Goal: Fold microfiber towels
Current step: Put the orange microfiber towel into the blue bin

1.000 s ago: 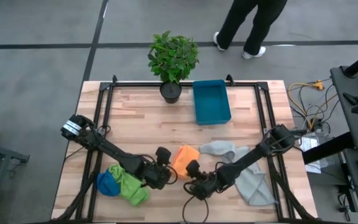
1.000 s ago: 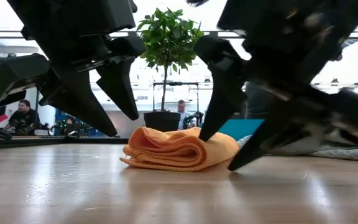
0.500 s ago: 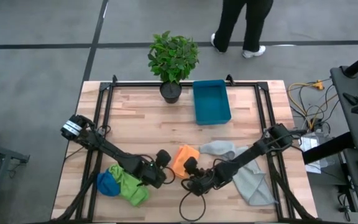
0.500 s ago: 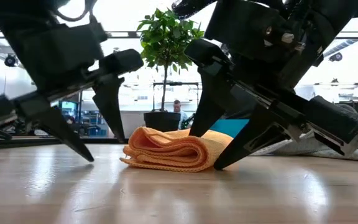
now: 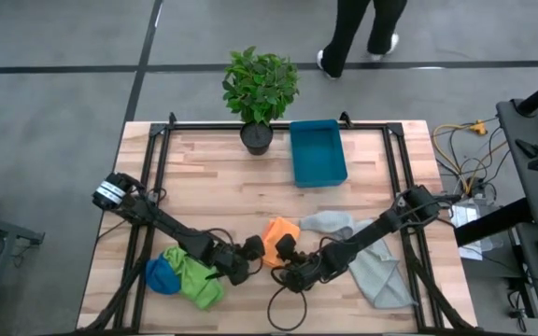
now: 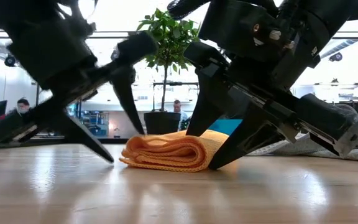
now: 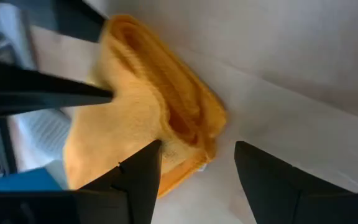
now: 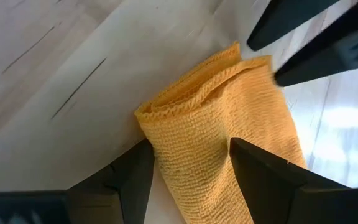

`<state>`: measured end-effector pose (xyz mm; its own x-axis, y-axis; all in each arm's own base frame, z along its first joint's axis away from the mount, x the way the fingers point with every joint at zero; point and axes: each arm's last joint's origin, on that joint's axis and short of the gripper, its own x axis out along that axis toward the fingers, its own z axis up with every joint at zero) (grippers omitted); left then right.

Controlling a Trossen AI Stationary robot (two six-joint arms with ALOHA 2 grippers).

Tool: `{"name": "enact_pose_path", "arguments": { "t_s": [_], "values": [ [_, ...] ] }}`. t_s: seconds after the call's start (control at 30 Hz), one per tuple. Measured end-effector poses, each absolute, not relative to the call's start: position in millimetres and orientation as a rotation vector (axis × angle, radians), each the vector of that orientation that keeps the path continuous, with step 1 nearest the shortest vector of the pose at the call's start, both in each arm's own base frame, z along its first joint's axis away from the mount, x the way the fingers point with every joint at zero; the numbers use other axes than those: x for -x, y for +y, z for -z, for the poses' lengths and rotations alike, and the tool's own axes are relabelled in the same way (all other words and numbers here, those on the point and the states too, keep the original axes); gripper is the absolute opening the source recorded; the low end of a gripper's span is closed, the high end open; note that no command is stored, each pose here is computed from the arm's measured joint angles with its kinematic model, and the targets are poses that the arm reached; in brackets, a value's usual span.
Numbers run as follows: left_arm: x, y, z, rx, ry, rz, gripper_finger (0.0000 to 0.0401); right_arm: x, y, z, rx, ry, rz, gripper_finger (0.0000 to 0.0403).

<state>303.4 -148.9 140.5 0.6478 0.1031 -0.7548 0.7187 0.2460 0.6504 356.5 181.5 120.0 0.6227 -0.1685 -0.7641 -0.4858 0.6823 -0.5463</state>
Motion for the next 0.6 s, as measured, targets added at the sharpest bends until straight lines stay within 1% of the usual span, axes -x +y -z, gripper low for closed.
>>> {"name": "enact_pose_path", "arguments": {
  "t_s": [0.17,0.4,0.6],
  "values": [
    [-308.0,-147.5,-132.2,-1.326,0.799,0.514,0.0191,-357.0,180.7,-120.0,0.821,0.903,-0.208,0.0208],
    [-313.1,-148.3,-130.7,-1.309,0.759,0.486,0.0191,-357.1,180.5,-120.0,0.803,0.905,-0.199,0.0208],
    [-313.1,-145.1,-126.5,-1.285,0.764,0.499,0.0191,-357.6,179.4,-120.0,0.795,0.906,-0.193,0.0208]
  ]
}}
